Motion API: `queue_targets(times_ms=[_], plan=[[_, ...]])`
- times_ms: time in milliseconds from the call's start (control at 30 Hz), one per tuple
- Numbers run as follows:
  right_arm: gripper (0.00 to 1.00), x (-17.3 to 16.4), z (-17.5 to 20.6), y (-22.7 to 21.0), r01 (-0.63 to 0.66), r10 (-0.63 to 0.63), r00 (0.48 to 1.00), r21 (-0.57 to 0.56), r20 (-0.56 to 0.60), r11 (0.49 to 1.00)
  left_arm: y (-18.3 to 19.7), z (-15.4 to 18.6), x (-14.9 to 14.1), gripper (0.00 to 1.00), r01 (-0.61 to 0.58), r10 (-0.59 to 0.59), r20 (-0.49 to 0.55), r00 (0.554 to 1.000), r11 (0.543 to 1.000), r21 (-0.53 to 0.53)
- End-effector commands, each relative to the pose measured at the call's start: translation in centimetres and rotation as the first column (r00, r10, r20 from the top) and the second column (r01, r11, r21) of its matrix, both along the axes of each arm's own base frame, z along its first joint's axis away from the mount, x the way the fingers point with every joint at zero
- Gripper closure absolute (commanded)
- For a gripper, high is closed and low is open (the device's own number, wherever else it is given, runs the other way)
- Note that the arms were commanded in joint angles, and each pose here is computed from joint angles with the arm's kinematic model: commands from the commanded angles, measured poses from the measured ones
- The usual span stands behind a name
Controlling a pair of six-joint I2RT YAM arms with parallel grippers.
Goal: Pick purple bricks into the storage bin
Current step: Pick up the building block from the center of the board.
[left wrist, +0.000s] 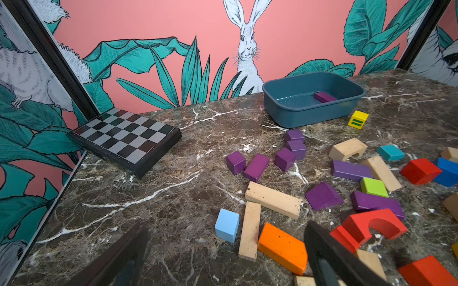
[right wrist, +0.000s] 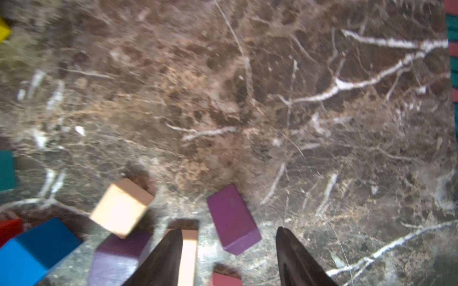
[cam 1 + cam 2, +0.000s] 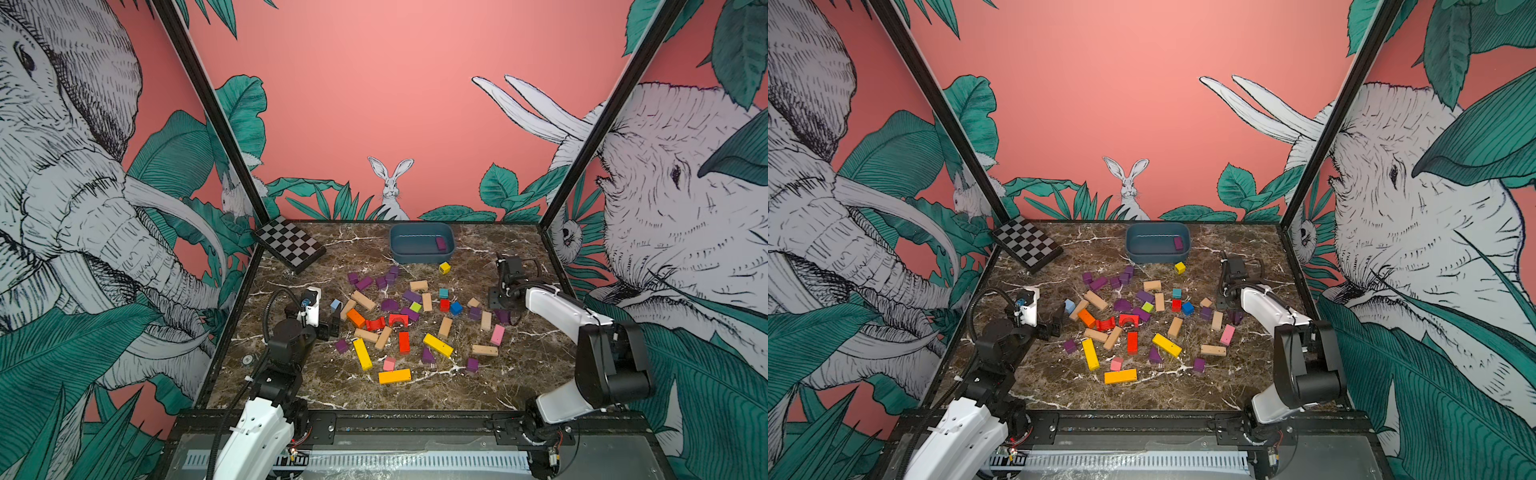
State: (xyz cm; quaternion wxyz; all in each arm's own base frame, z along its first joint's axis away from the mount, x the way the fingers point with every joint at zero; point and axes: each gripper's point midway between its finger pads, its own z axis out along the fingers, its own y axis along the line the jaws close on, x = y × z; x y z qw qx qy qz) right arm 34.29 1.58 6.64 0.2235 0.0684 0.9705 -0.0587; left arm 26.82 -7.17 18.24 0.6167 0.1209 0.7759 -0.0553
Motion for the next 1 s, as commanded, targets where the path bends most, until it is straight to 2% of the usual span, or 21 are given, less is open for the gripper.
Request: queue_targets(times_ms=[0,133,267,500,833,967], plan=[[0.38,-1.2,-1.0,-0.2,0.036,-0.035,0.999,0.045,-0.018,0.998,0.0,-0.6,0.0,0.01,-0.005,0.005,-0.014,1.000,1.000,0.000],[0.38,-2.3,-2.4,-0.3,0.042,-0.038,0.998,0.069,-0.050,0.997,0.0,-0.6,0.1,0.01,-0.007,0.007,-0.017,1.000,1.000,0.000],[0.39,-1.8,-2.6,0.1,0.033,-0.028,0.999,0.123,-0.039,0.992,0.2,-0.6,0.0,0.01,-0.016,0.016,-0.013,1.000,1.000,-0.001],[0.41,-1.0,-2.7,-0.9,0.029,-0.024,0.998,0.083,-0.058,0.996,0.2,-0.4,-0.2,0.01,-0.011,0.011,-0.002,1.000,1.000,-0.005],[0.54,-0.4,-4.3,-0.2,0.005,0.014,0.992,0.153,-0.124,0.988,0.4,-0.4,-0.2,0.01,-0.024,0.024,-0.001,1.000,1.000,-0.006],[0.64,-0.3,-4.2,-0.4,0.006,0.012,0.992,0.138,-0.126,0.990,0.3,-0.4,-0.2,0.01,-0.017,0.017,0.001,1.000,1.000,-0.006]])
